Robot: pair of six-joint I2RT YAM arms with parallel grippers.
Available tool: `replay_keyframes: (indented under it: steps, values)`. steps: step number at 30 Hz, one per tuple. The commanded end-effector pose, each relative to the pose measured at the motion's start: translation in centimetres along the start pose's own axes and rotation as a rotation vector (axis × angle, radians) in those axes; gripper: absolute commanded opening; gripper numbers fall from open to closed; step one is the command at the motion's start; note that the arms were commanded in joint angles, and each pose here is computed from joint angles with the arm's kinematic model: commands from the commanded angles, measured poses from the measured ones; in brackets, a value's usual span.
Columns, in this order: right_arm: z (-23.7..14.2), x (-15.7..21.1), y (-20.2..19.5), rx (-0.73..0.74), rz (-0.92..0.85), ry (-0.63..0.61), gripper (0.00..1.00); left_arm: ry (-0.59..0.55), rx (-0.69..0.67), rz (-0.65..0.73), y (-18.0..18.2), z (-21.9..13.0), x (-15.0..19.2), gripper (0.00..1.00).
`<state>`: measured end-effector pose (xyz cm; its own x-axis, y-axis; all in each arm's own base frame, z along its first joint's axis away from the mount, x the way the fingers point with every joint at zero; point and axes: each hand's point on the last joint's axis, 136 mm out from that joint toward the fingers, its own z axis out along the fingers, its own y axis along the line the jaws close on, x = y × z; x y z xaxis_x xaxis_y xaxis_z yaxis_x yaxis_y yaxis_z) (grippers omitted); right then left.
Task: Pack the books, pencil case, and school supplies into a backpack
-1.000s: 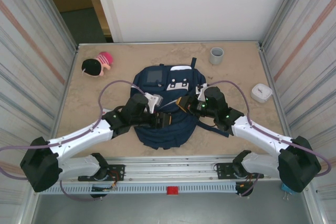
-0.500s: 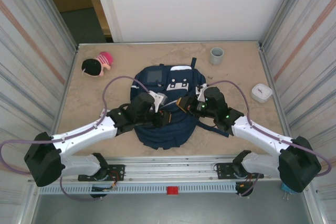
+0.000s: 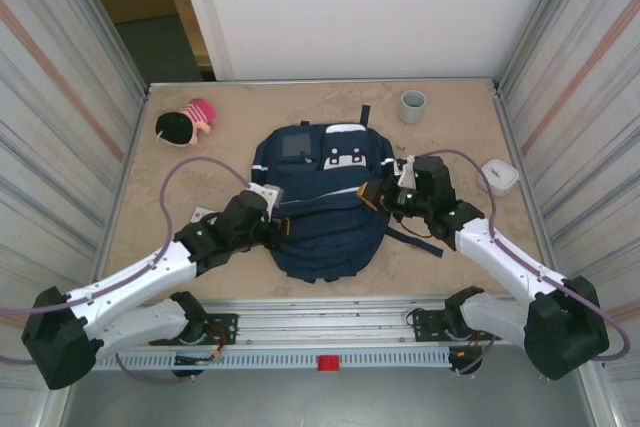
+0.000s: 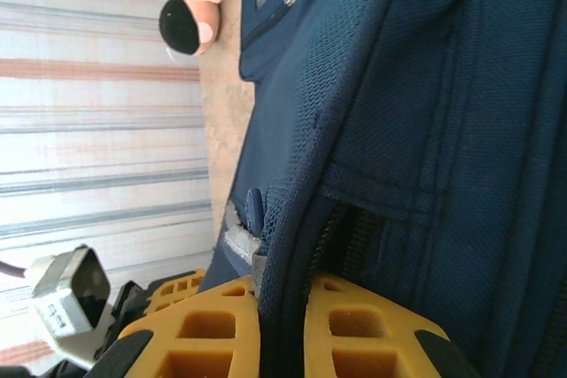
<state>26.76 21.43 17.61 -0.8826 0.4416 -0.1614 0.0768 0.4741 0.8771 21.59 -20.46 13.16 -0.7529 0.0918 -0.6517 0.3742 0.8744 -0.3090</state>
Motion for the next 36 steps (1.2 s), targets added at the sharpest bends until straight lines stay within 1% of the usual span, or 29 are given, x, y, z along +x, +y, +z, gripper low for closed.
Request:
replay_keyframes:
  steps: [1,4,6,7,9,11,12,14,16,17,20,24,27,31,34,36]
  values:
    - [-2.1,-1.9,1.7,-0.022,-0.108,-0.057,0.08,-0.009,-0.075,-0.048,2.9,-0.5,0.5,0.0]
    - [-3.1,-2.5,2.1,-0.02,-0.178,-0.091,0.29,-0.055,0.001,-0.051,2.3,-0.9,-0.6,0.0]
    - [-4.2,-2.9,3.1,-0.017,-0.271,-0.136,0.5,-0.098,0.093,-0.009,0.6,-1.3,-1.9,0.0]
    - [-4.5,-2.9,3.5,-0.009,-0.323,-0.156,0.56,-0.11,0.133,0.012,-0.2,-1.5,-2.3,0.0]
    - [-5.3,-2.7,4.8,-0.005,-0.497,-0.209,0.63,-0.131,0.219,0.06,-2.0,-2.1,-3.2,0.0]
    - [-5.2,-1.2,6.5,-0.027,-0.721,-0.219,0.67,-0.129,0.278,0.099,-3.2,-2.5,-3.5,0.0]
    - [-4.8,-0.1,7.1,-0.045,-0.822,-0.205,0.67,-0.132,0.304,0.11,-3.7,-2.7,-3.7,0.0]
    - [-3.4,2.5,8.0,-0.067,-1.068,-0.158,0.68,-0.14,0.352,0.139,-4.7,-3.2,-4.1,0.0]
    - [-1.6,4.9,8.2,-0.085,-1.237,-0.093,0.68,-0.151,0.379,0.149,-5.2,-3.5,-4.4,0.0]
    - [-0.7,5.8,8.1,-0.087,-1.298,-0.059,0.68,-0.159,0.384,0.15,-5.3,-3.6,-4.5,0.0]
    - [2.6,7.6,7.5,-0.085,-1.391,0.064,0.67,-0.168,0.387,0.152,-5.4,-3.8,-4.6,0.0]
    - [6.0,9.5,7.7,-0.104,-1.472,0.164,0.67,-0.162,0.382,0.151,-5.3,-4.0,-4.4,0.0]
    - [7.9,9.6,7.7,-0.091,-1.505,0.188,0.63,-0.164,0.362,0.148,-4.9,-4.0,-4.4,0.0]
    - [9.1,8.8,7.2,-0.037,-1.525,0.187,0.31,-0.179,0.345,0.148,-4.6,-4.3,-4.5,0.0]
    - [9.3,8.5,6.8,-0.005,-1.546,0.194,0.13,-0.19,0.335,0.153,-4.4,-4.3,-4.7,0.0]
    - [9.0,8.7,6.6,-0.012,-1.565,0.211,0.03,-0.191,0.289,0.145,-3.7,-4.1,-4.8,0.0]
